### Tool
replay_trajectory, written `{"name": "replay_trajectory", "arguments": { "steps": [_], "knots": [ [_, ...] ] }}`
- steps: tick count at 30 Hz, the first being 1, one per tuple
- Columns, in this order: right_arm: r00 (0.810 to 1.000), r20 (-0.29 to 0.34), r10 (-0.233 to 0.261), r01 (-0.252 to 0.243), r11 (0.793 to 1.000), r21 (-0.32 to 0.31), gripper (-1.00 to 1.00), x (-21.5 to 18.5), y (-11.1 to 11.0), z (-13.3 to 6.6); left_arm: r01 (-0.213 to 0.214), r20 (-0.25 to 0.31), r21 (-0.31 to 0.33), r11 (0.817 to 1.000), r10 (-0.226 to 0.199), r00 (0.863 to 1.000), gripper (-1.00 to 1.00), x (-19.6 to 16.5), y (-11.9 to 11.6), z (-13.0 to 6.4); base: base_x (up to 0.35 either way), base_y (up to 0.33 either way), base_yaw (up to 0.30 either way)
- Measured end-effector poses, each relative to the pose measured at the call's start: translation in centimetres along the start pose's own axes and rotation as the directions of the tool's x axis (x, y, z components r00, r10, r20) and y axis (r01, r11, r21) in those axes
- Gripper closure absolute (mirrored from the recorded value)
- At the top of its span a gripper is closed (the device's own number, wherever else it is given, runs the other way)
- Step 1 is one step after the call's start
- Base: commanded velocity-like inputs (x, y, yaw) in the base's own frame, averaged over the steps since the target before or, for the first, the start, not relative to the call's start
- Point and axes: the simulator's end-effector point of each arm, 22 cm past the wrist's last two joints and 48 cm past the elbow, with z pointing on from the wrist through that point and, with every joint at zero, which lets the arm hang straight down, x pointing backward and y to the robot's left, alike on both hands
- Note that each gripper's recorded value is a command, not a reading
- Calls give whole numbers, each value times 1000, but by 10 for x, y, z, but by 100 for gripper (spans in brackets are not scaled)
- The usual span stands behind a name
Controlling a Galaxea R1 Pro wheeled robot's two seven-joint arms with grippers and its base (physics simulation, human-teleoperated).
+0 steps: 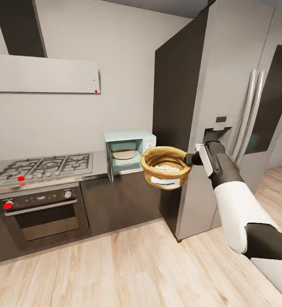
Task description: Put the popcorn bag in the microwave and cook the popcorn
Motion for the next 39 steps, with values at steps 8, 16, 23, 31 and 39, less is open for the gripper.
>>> {"name": "replay_trajectory", "arguments": {
  "steps": [8,16,23,31,39],
  "knots": [
    [1000,0,0,0,1000,0,100,0,0,0,0,1,0,1000,0,1000,-100,0,0,0,317,0,260],
    [1000,0,2,-2,1000,5,100,0,-3,0,0,1,0,1000,0,1000,-100,0,0,0,317,0,245],
    [1000,0,4,-4,1000,6,100,0,-5,0,0,3,0,1000,0,1000,-100,-1,0,0,314,0,138],
    [1000,-2,5,-5,1000,10,100,0,-7,1,-1,6,1,1000,1,1000,-100,-2,-1,0,46,0,6],
    [1000,-2,5,-5,1000,10,100,0,-7,1,0,7,2,1000,0,1000,-100,-2,-1,0,0,0,0]
  ]
}}
